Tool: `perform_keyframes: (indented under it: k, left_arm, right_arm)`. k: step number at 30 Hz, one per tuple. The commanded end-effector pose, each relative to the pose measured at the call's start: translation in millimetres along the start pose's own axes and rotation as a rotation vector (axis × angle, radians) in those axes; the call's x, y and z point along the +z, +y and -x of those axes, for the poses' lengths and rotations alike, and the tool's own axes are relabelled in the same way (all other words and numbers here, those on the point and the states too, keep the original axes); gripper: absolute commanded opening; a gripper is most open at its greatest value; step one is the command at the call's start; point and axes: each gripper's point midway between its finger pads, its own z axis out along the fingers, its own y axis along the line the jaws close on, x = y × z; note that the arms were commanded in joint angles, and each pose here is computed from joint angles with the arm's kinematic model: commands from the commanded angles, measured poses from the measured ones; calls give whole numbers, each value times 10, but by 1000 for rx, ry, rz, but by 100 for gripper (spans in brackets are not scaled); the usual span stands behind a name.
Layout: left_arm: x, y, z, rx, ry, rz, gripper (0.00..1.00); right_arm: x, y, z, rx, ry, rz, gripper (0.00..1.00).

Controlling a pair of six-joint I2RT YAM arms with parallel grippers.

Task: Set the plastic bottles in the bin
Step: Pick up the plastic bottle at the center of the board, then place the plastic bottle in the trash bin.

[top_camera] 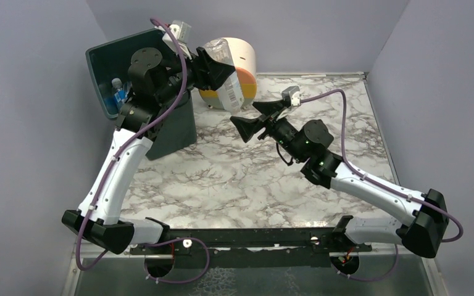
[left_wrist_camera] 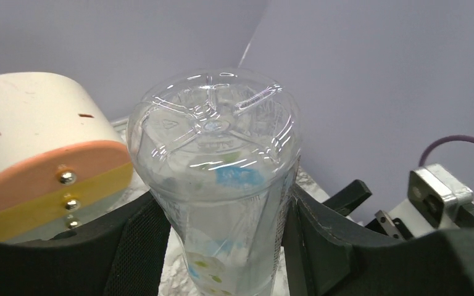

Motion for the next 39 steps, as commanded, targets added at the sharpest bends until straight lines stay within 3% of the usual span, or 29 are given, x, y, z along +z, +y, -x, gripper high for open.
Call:
perform_keyframes:
  k: [1,14,23,30,39]
  left_arm:
    - [-69,183,248,143,-46,134,47]
    - [-348,780,879,363,-139,491,48]
    - [-828,1426,1374,387,-206,687,48]
    - [-1170,2017,1336,414,-167,925,48]
    - [-1389,2456,1141,397,-171,1067,48]
  right_arm:
    - [-198,-97,103,15,-18,-64,100]
    - [-594,-334,-141,32,62,-174,99]
    - [-627,-347,-211,37,92,-181,100]
    - [-624,-356,-260,34,113,-185,100]
    - [-642,-385,-355,28,143,-196,99]
